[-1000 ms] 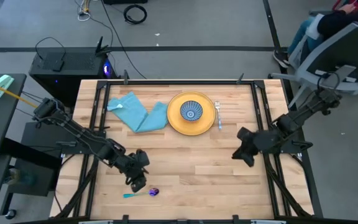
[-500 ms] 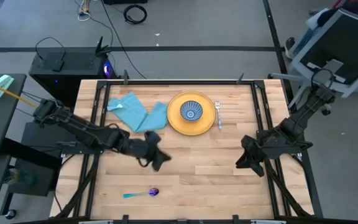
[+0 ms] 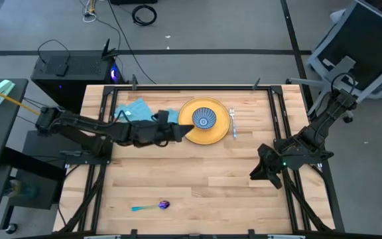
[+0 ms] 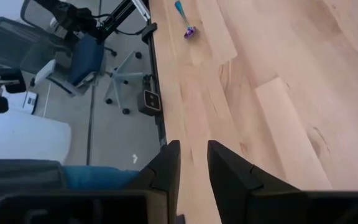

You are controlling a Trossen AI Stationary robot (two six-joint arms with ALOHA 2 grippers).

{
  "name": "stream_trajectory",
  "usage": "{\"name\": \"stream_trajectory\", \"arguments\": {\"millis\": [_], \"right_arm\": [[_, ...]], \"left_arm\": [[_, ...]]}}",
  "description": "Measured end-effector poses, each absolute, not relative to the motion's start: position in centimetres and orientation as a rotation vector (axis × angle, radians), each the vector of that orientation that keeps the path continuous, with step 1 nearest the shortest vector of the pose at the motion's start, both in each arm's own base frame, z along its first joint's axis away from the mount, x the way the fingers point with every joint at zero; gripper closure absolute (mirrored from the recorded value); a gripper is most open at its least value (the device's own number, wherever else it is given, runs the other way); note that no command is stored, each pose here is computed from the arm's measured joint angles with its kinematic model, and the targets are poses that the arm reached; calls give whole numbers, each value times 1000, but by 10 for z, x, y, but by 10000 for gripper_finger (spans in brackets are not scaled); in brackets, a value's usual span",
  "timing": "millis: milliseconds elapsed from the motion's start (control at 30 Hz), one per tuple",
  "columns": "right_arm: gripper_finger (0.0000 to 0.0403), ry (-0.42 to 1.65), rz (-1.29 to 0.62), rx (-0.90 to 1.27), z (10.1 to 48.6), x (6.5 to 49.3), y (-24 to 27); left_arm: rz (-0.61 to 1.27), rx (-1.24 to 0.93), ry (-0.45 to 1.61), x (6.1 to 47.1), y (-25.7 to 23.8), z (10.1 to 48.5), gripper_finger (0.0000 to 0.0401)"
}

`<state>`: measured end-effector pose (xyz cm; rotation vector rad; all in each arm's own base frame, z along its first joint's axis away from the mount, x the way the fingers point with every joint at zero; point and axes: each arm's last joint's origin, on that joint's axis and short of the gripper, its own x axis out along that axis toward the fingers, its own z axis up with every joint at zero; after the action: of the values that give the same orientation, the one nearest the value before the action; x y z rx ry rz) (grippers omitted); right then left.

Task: Set table place
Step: Put the blue spoon into the blue bowl

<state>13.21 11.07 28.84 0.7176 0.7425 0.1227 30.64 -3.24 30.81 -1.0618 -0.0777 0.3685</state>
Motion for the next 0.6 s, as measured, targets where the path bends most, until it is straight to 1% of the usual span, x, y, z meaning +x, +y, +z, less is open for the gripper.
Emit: {"name": "stream_trajectory", "arguments": {"millis": [67, 100, 133, 200, 300, 367, 467, 533, 600], "right_arm": [[316, 735, 114, 715, 288, 132, 110], [316, 733, 111, 715, 288, 132, 110], [316, 733, 111, 714, 288, 132, 110], [316, 733, 110, 715, 288, 132, 110], [316, 733, 110, 715, 288, 132, 110], [316, 734, 111, 715, 288, 132, 110], [317, 734, 110, 715, 288, 132, 110], [318, 734, 110, 715, 288, 132, 110], [318, 734, 109, 716, 288, 132, 110]], "left_arm": [[339, -1081, -63, 308, -28, 308, 339], [287, -1107, -42, 308, -27, 309, 340], [204, -1117, -17, 309, -27, 311, 341], [-17, -1100, -4, 310, -36, 321, 343], [-276, -1070, 3, 307, -62, 345, 344], [-377, -1074, 6, 301, -79, 365, 343], [-498, -1073, -78, 290, -97, 407, 342], [-558, -1040, -114, 281, -110, 435, 342], [-589, -1001, -90, 271, -121, 460, 342]]}}
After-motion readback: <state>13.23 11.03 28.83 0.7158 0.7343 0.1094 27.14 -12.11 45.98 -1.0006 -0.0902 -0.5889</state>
